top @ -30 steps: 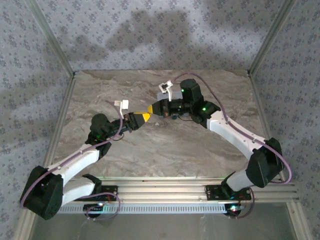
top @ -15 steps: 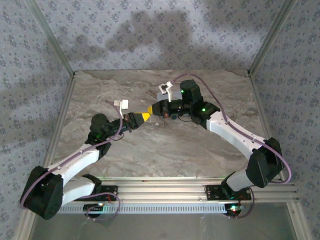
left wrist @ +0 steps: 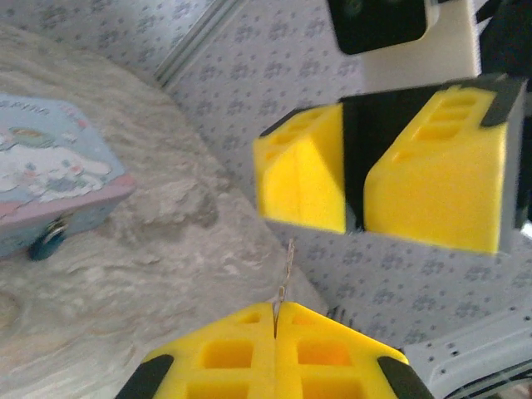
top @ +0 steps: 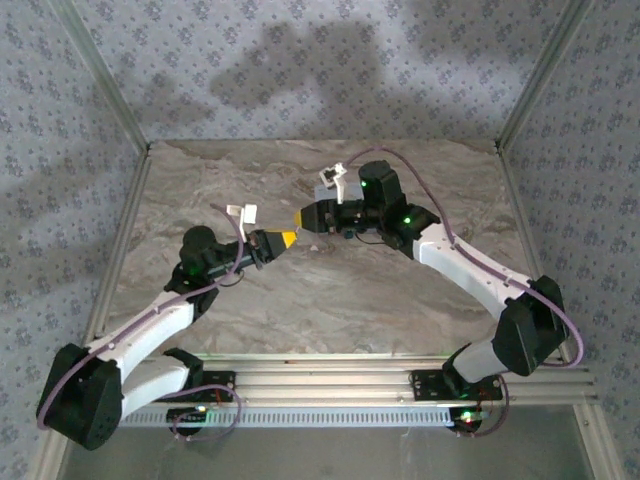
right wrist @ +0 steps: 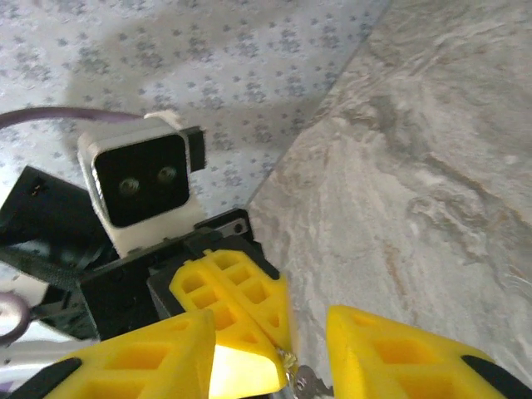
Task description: Unlock a padlock with a key
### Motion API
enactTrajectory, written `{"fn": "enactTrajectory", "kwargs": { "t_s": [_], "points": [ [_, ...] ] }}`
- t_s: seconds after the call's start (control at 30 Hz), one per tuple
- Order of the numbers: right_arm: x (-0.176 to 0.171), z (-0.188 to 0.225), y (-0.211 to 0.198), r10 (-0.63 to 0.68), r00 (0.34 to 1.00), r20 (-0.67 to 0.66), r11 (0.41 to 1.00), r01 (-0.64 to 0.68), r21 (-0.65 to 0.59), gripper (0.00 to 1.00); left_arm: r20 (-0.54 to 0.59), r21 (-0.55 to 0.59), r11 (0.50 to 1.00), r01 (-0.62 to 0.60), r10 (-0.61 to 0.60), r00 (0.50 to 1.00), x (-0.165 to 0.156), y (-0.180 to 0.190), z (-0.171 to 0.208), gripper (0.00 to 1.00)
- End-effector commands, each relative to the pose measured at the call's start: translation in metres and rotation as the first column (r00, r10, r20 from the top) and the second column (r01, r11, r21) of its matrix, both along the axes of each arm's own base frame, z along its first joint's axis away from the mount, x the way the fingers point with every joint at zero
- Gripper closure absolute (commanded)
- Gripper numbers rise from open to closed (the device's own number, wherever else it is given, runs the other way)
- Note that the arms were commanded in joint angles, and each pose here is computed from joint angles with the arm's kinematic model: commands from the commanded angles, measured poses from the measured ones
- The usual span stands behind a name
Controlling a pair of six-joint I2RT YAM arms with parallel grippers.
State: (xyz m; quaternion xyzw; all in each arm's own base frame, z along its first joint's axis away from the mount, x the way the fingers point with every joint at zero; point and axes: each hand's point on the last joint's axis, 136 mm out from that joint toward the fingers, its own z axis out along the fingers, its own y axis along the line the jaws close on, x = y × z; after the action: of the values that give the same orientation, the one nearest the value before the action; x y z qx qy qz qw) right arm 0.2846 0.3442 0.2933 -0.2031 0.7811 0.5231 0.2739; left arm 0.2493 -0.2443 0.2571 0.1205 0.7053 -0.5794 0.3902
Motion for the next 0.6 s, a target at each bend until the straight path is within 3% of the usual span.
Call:
{"fn": "enactTrajectory", "kwargs": {
  "t_s": [0.0, 0.1, 0.2, 0.3, 0.57],
  "points": [
    [0.021, -0.012, -0.032, -0.184, 0.983, 0.013, 0.976, 0.185, -0.112, 0.57, 0.042, 0.116, 0.993, -0.036, 0.032, 0.999, 0.003, 0.006, -0.004, 1.00],
    [0.039, -0.054, -0.067, -0.357, 0.933, 0.041, 0.881, 0.351, -0.317, 0.55, 0.016, 0.232, 0.969, -0.081, 0.080, 0.997, 0.005, 0.016, -0.025, 1.00],
    [0.050, -0.110, -0.100, -0.488, 0.872, 0.035, 0.745, 0.437, -0.504, 0.55, 0.000, 0.312, 0.943, -0.115, 0.121, 0.993, 0.008, 0.025, -0.044, 1.00],
    [0.059, -0.141, -0.112, -0.547, 0.835, 0.057, 0.662, 0.474, -0.580, 0.53, -0.019, 0.353, 0.926, -0.133, 0.150, 0.989, 0.012, 0.029, -0.062, 1.00],
    [0.081, -0.190, -0.120, -0.618, 0.774, 0.136, 0.526, 0.536, -0.660, 0.51, -0.083, 0.339, 0.934, -0.113, 0.149, 0.985, 0.018, 0.022, -0.092, 1.00]
  ]
}}
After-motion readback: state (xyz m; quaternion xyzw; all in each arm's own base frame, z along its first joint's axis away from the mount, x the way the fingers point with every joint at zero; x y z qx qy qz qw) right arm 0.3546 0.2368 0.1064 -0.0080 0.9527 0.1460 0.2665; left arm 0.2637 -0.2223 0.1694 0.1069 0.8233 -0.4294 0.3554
